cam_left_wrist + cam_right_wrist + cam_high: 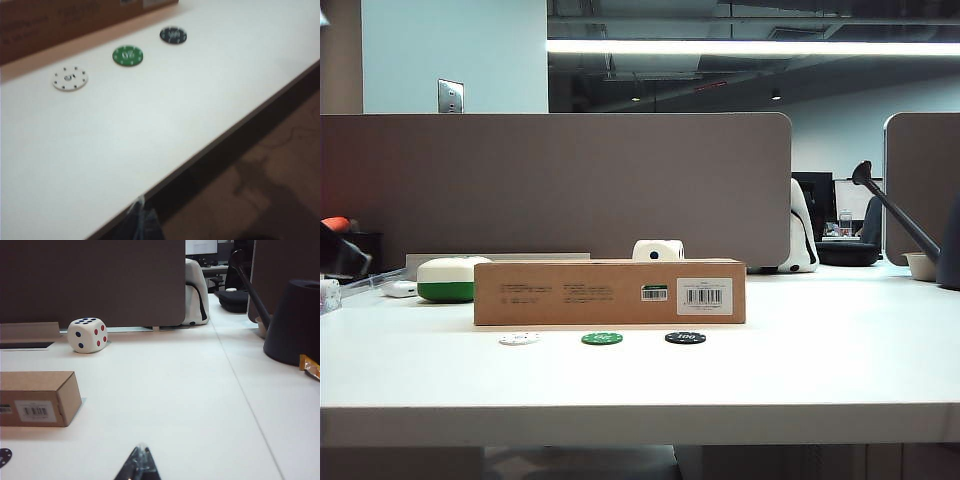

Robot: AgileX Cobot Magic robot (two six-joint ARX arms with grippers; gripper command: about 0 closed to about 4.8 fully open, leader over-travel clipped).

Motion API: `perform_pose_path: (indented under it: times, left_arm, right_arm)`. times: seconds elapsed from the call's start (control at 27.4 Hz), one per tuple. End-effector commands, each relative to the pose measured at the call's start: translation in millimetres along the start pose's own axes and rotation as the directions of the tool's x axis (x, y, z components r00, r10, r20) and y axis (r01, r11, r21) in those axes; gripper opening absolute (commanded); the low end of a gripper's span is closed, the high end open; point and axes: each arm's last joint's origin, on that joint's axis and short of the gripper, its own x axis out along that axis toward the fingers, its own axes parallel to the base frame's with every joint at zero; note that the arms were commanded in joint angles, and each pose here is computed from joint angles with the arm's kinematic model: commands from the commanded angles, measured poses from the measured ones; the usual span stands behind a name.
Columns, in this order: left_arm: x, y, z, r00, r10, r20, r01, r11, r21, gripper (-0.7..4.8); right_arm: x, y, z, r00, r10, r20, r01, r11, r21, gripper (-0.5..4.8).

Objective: Push the chip with the highest value in the row forward next to the rectangular box.

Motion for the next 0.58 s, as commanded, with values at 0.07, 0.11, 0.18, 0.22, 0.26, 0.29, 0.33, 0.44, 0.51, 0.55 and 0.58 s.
perform_pose_path:
  times: [0.07, 0.11, 0.18, 0.22, 0.26, 0.29, 0.33, 0.44, 0.51, 0.55, 0.58]
  left_arm:
    - [5, 0.6, 21, 1.0, -0.001, -0.03, 0.001, 1.0, -0.001, -0.05]
    - [6, 0.7, 25, 0.999, -0.001, -0.032, 0.001, 1.0, -0.001, -0.05]
    - [7, 0.9, 34, 1.0, -0.001, -0.027, 0.001, 1.0, -0.001, -0.05]
    - [6, 0.9, 39, 1.0, -0.001, -0.017, 0.001, 1.0, 0.0, -0.05]
    - [5, 0.9, 42, 1.0, 0.0, -0.006, 0.0, 1.0, 0.001, -0.05]
    - [5, 0.9, 46, 1.0, -0.001, 0.007, 0.001, 1.0, 0.001, -0.05]
    - [5, 1.0, 49, 1.0, 0.0, 0.028, 0.0, 1.0, 0.003, -0.05]
    - [4, 0.9, 54, 0.999, 0.0, 0.048, 0.0, 1.0, 0.004, -0.05]
    - [3, 1.0, 56, 0.999, 0.001, 0.05, -0.001, 1.0, 0.005, -0.05]
    - [3, 1.0, 56, 0.999, 0.0, 0.051, 0.0, 1.0, 0.004, -0.05]
    - [3, 1.0, 56, 0.999, 0.001, 0.052, -0.001, 1.0, 0.005, -0.05]
  right_arm:
    - [0, 1, 2, 0.999, 0.023, 0.028, -0.027, 0.989, 0.146, -0.01]
    - [0, 1, 2, 0.999, 0.023, 0.037, -0.03, 0.983, 0.183, -0.01]
    - [0, 1, 4, 0.998, 0.029, 0.053, -0.043, 0.958, 0.283, -0.01]
    - [0, 1, 4, 0.997, 0.046, 0.056, -0.062, 0.941, 0.334, -0.01]
    - [0, 3, 4, 0.995, 0.089, 0.053, -0.103, 0.91, 0.402, -0.01]
    - [0, 4, 4, 0.991, 0.126, 0.046, -0.133, 0.888, 0.439, -0.01]
    - [0, 5, 3, 0.987, 0.153, 0.041, -0.155, 0.878, 0.452, -0.01]
    - [-1, 8, 0, 0.966, 0.259, 0.005, -0.232, 0.858, 0.458, -0.01]
    - [-1, 10, -5, 0.942, 0.332, -0.048, -0.269, 0.833, 0.483, -0.02]
    - [-2, 11, -6, 0.936, 0.347, -0.063, -0.271, 0.822, 0.501, -0.02]
    - [-2, 12, -8, 0.93, 0.357, -0.085, -0.263, 0.81, 0.524, -0.02]
